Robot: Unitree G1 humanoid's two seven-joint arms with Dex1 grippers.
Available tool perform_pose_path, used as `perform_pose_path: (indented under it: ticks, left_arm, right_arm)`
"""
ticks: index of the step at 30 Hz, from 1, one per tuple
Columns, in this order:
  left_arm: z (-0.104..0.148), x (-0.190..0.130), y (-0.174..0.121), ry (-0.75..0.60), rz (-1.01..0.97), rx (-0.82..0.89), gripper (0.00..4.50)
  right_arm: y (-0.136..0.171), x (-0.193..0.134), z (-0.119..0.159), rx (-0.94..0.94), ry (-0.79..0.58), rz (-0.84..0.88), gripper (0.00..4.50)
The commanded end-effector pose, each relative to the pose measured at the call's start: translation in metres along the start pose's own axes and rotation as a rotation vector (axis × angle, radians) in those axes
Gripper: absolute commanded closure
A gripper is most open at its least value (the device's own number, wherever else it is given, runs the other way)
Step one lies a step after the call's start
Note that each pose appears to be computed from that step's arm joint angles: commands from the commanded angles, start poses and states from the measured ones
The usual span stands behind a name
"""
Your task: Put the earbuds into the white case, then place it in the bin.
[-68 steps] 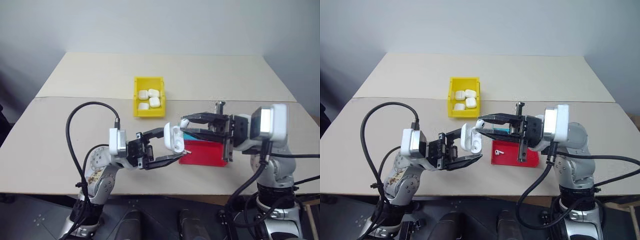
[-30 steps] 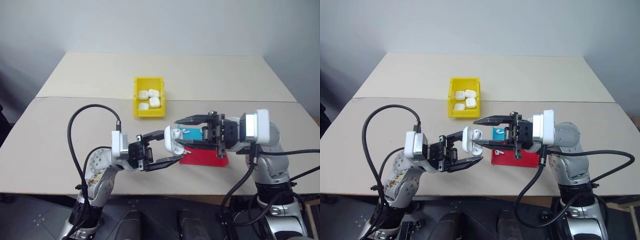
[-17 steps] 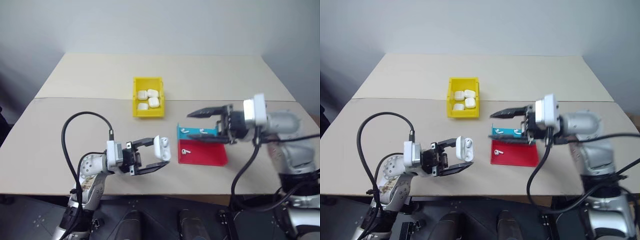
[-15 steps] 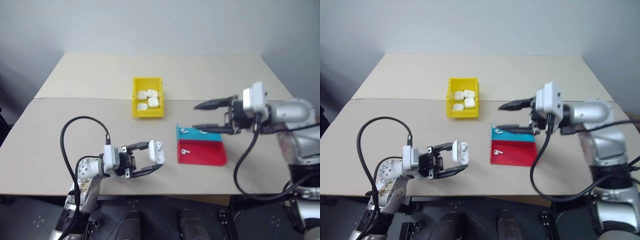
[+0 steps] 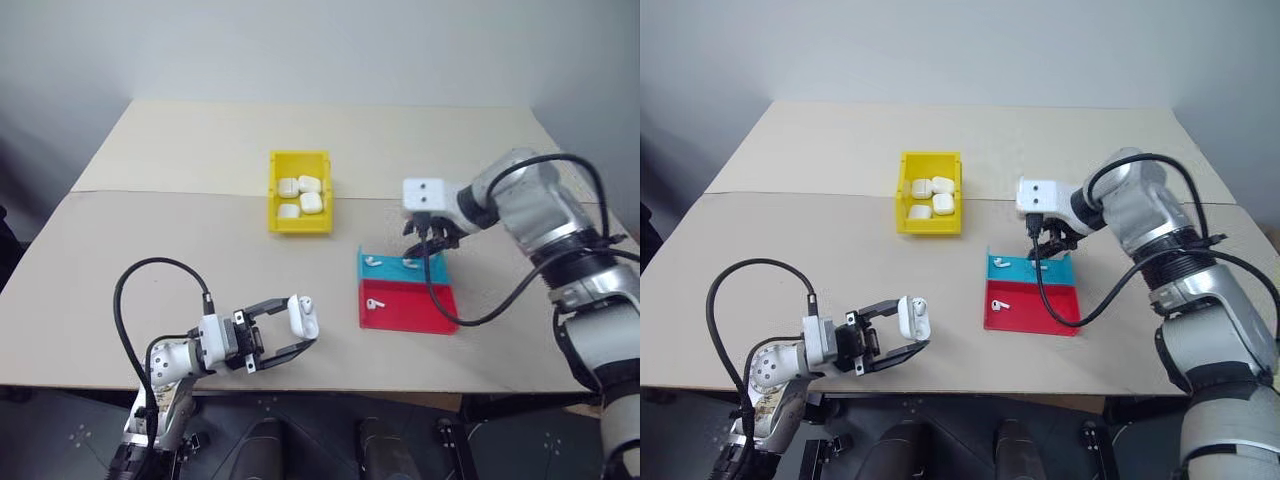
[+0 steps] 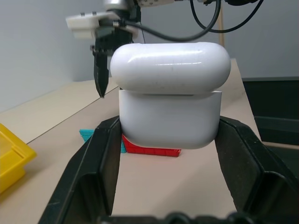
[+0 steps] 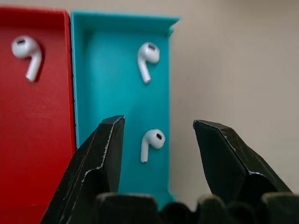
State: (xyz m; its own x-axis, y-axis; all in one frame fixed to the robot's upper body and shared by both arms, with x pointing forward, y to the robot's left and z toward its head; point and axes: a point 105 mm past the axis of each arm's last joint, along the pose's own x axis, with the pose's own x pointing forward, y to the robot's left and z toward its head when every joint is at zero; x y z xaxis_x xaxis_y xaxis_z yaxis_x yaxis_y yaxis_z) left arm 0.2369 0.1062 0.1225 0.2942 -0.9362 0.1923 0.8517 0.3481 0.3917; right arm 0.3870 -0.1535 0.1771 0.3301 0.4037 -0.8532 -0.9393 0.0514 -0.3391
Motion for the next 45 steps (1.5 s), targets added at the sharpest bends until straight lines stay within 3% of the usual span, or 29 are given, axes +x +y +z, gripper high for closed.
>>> perform_pose_path:
  ticks: [1, 12, 37, 40, 45]
  left_arm:
    - [0.006, 0.004, -0.003, -0.022, 0.005, 0.042, 1.78]
    - [0.005, 0.006, -0.003, -0.017, 0.026, 0.044, 1.78]
    - [0.004, 0.001, 0.0, 0.007, 0.022, 0.046, 1.78]
    - [0.004, 0.001, -0.001, 0.007, 0.022, 0.047, 1.78]
    - [0.004, 0.001, -0.001, 0.009, 0.019, 0.045, 1.78]
  right_arm:
    - [-0.006, -0.001, 0.003, -0.038, 0.031, 0.01, 1.66]
    - [-0.016, 0.021, -0.01, 0.024, 0.101, -0.026, 1.66]
    - [-0.02, 0.026, -0.01, 0.02, 0.076, 0.016, 1.66]
    - [-0.022, 0.026, -0.007, 0.024, 0.066, 0.004, 2.24]
    - [-0.02, 0.027, -0.007, 0.021, 0.065, 0.018, 2.24]
